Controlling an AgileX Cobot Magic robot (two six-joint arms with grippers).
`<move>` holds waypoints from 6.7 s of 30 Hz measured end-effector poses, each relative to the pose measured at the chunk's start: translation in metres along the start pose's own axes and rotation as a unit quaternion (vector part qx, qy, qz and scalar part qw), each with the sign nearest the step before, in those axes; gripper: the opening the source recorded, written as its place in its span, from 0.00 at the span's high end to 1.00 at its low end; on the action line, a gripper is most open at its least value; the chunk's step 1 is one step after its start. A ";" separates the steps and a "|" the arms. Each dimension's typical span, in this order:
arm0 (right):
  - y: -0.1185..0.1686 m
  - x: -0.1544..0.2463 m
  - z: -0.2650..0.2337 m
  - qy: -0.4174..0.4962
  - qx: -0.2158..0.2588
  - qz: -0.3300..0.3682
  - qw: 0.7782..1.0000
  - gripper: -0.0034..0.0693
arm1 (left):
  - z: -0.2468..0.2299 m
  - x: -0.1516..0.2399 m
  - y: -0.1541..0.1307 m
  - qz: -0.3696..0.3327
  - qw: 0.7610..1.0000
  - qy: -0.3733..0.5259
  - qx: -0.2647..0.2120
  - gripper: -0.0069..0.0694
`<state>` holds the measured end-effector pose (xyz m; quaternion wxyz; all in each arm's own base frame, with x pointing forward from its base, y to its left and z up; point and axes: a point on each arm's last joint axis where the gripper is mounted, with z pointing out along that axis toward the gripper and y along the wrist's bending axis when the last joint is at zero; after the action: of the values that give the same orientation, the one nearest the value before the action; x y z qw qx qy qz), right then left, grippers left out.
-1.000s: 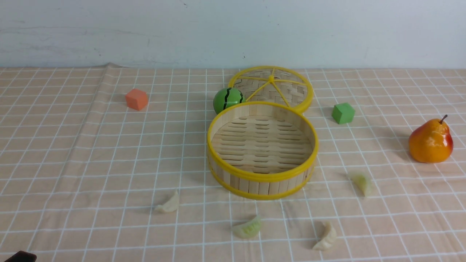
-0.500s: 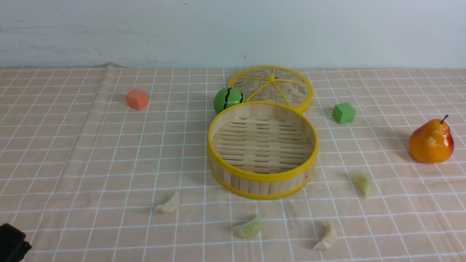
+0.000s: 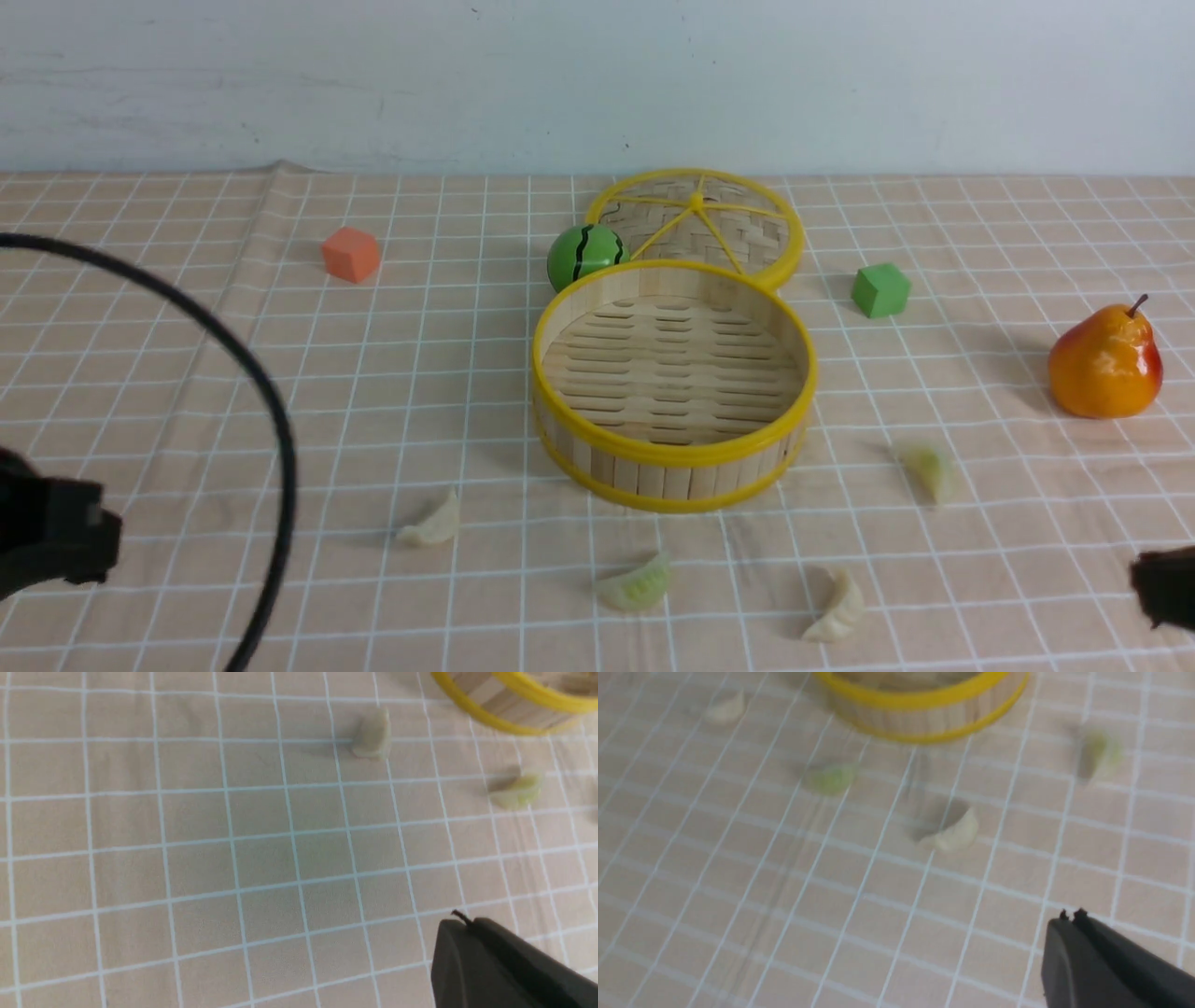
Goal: Put the dumplings into the steamer on the table with the brown tablecloth.
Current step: 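Reach for and grasp a dumpling on the table with the left gripper, then place the dumpling into the bamboo steamer basket with the left gripper, then reach for and grasp a dumpling on the table with the left gripper, then place the dumpling into the bamboo steamer basket with the left gripper, then reach for and grasp a dumpling lying on the table beside the steamer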
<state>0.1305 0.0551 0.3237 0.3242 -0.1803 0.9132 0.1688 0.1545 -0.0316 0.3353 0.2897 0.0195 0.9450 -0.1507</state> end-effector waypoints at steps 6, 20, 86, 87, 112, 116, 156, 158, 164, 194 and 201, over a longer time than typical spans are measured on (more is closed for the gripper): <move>0.022 -0.004 0.035 0.149 -0.045 -0.109 0.982 0.98 | 0.066 -0.045 -0.035 0.114 0.981 0.155 -0.020 0.91; 0.023 -0.004 0.037 0.158 -0.036 -0.133 0.978 0.97 | 0.226 -0.087 -0.074 0.171 0.943 0.268 -0.101 0.21; 0.022 -0.007 0.025 0.106 -0.016 -0.122 0.987 0.91 | 0.221 -0.210 -0.188 0.066 0.998 0.011 0.019 0.13; 0.022 -0.006 0.022 0.100 -0.011 -0.120 0.988 0.91 | 0.205 -0.213 -0.188 0.069 0.997 0.004 0.025 0.15; 0.012 0.005 -0.029 -0.001 0.074 -0.095 0.993 0.91 | 0.235 -0.043 -0.210 0.385 0.892 0.233 0.032 0.25; 0.012 0.006 -0.029 0.000 0.074 -0.094 0.993 0.90 | 0.263 -0.035 -0.204 0.402 0.881 0.249 0.006 0.25; 0.013 -0.007 0.017 0.092 0.049 -0.067 0.992 0.88 | 0.306 -0.175 -0.153 0.093 0.991 0.080 -0.058 0.63; 0.012 -0.008 0.024 0.104 0.049 -0.066 0.991 0.88 | 0.315 -0.176 -0.146 0.084 0.992 0.078 -0.061 0.63; 0.009 -0.014 0.050 0.132 0.054 -0.040 0.989 0.87 | 0.325 -0.179 -0.137 0.068 0.994 0.067 -0.054 0.48; -0.012 -0.043 0.237 0.222 0.091 0.159 0.958 0.19 | -0.016 -0.212 -0.154 0.129 0.982 -0.137 0.028 0.93; -0.016 -0.036 0.250 0.242 0.108 0.176 0.948 0.36 | -0.083 -0.183 -0.139 0.127 0.975 -0.178 0.040 0.93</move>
<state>0.2968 0.1550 0.1609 0.0766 -0.0159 0.9941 0.0746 0.2447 -0.1301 0.5398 0.4693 0.1240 0.8612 -0.1508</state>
